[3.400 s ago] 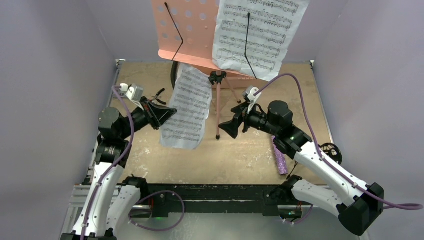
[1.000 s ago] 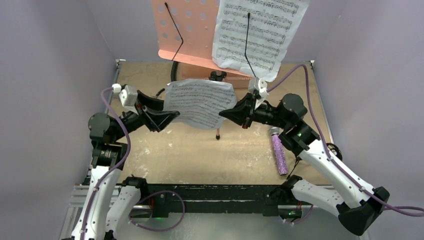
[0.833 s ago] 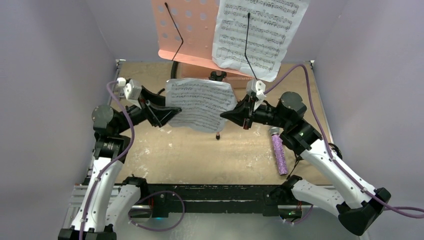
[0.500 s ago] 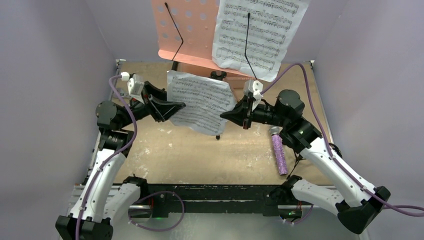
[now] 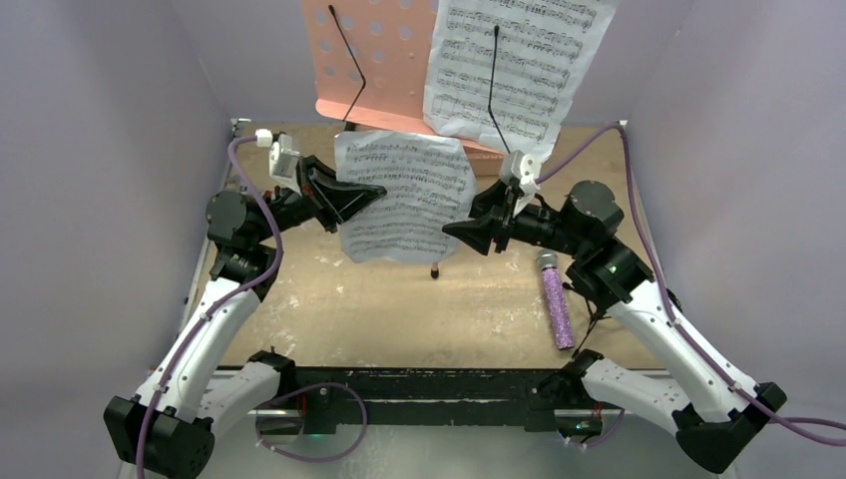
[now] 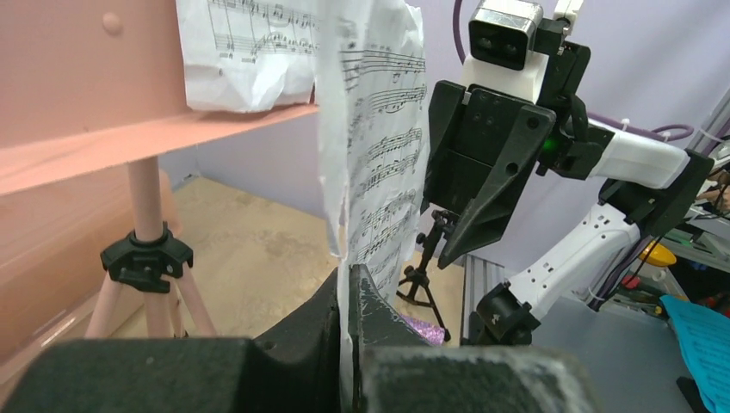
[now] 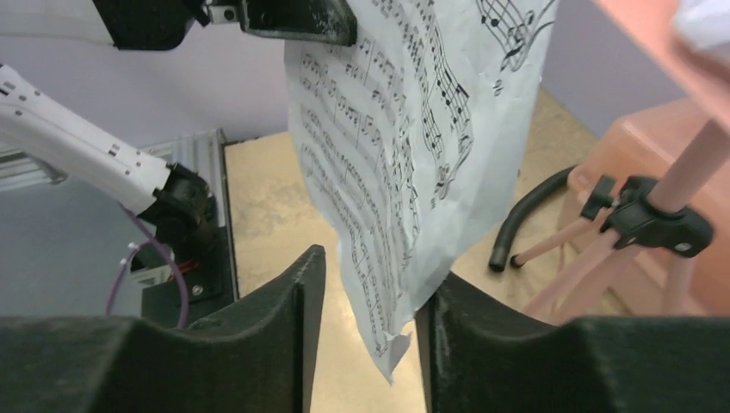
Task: Set up the instrument practice props
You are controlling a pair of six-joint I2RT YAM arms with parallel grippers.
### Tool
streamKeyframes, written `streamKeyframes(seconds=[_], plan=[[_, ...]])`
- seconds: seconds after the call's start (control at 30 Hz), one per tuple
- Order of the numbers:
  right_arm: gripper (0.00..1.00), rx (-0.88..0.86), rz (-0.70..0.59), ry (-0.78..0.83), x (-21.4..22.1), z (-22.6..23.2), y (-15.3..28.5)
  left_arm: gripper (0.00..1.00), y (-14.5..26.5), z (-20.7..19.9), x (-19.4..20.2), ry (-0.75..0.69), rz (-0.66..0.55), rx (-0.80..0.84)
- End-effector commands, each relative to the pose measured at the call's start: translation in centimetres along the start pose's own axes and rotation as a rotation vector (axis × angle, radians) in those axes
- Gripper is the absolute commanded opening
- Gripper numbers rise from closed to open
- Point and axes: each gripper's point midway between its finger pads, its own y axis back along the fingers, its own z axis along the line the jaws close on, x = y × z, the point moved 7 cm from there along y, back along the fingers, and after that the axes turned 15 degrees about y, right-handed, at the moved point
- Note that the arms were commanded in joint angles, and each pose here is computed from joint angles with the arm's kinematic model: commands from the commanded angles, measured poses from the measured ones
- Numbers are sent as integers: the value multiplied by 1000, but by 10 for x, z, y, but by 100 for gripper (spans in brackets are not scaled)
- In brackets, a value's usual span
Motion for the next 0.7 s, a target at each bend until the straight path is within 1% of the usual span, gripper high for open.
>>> streamKeyframes(seconds=[0.0,0.07,0.17,0.43,0.53,0.67], plan=[[47,60,-95,33,-23,-4,6,0,-5,-24,-26,-78,-104,84],[51,56,-97,27,-23,-4,4,0,-5,-27,-28,-74,-110,97],[54,46,-119,24,-28,-4,3,0,-4,-34,-32,-70,-118,115],[53,21,-188,27,-44,-5,-1,0,-5,-47,-40,-48,-170,173],[50,16,-210,25,-51,-7,-4,0,-6,-48,-40,-43,-178,182],[38,0,-238,14,-61,-8,-6,0,-7,-48,-40,-40,-175,189]])
